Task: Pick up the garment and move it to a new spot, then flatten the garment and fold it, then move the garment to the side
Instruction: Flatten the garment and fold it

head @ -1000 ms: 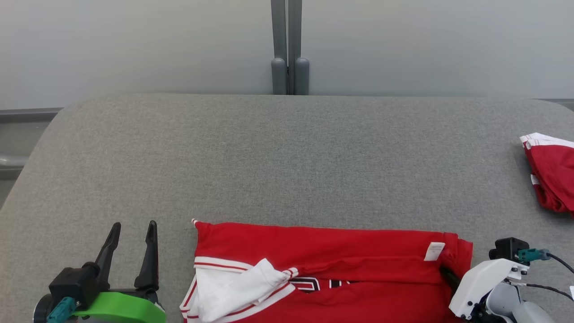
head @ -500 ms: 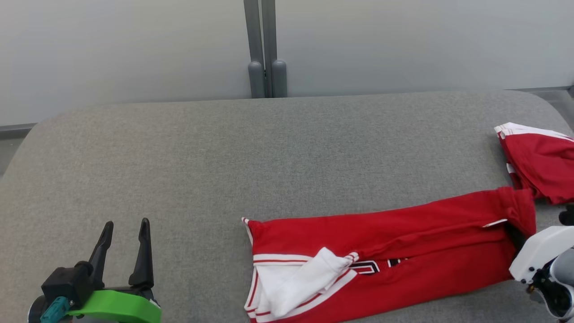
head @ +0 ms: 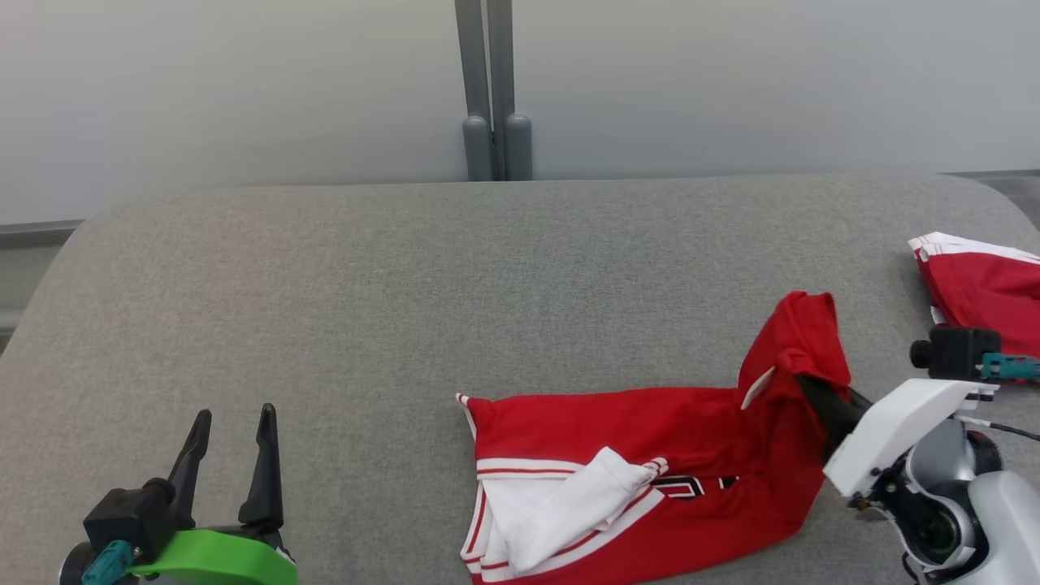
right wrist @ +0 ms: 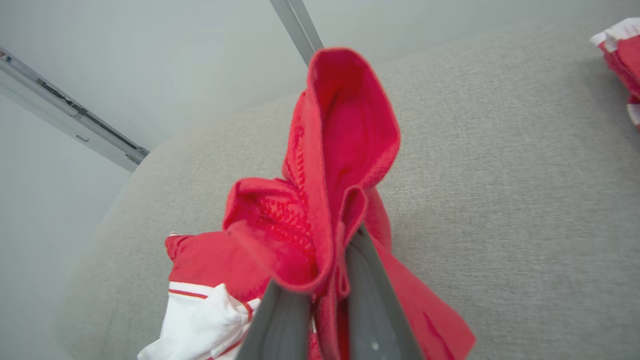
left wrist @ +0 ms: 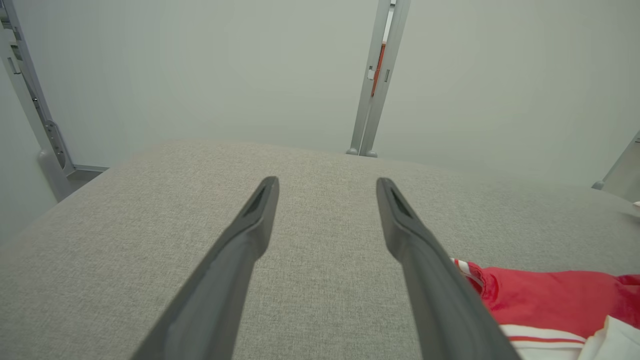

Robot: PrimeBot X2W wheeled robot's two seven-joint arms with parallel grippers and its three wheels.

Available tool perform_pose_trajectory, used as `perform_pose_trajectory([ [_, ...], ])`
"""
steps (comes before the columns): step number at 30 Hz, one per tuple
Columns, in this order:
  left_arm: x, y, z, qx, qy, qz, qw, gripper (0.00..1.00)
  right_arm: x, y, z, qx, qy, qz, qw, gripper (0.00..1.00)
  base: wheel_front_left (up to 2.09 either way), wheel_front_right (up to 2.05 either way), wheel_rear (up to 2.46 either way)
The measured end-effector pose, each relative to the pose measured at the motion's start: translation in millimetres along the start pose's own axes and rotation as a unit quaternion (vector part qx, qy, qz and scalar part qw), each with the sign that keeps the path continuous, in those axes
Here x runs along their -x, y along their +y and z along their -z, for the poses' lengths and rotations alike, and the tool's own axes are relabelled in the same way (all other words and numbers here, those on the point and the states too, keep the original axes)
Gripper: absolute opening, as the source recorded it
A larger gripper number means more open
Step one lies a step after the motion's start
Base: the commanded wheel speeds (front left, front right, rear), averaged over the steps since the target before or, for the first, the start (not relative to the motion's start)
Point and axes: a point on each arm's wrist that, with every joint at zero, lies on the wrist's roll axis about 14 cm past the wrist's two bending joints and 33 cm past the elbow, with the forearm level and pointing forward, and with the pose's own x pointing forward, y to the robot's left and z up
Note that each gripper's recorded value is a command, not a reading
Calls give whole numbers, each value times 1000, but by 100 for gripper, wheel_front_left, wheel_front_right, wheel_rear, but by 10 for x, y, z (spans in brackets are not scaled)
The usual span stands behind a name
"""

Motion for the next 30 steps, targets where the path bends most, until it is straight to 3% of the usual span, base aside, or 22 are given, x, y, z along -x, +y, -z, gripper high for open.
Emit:
perform_pose_trajectory([
  [8,169,166,39,3,8,-29,1000,100,-304,925,460,-56,52,-107,991,0,0,0,0],
  [25,481,582,37,1,11,-101,995,100,-760,1634,1355,-61,175,-176,967,0,0,0,0],
  [26,489,598,45,1,13,-104,995,100,-772,1640,1381,-62,177,-176,966,6,0,0,0],
  [27,492,607,52,1,14,-105,994,100,-778,1643,1409,-61,181,-176,966,38,0,0,0],
  [28,491,612,56,1,15,-106,994,100,-777,1644,1439,-58,184,-175,965,84,0,0,0],
  [29,486,611,59,1,15,-105,994,100,-770,1646,1463,-58,187,-175,965,100,0,0,0],
  [30,478,605,61,0,16,-104,994,100,-760,1653,1479,-58,188,-176,965,100,0,0,0],
])
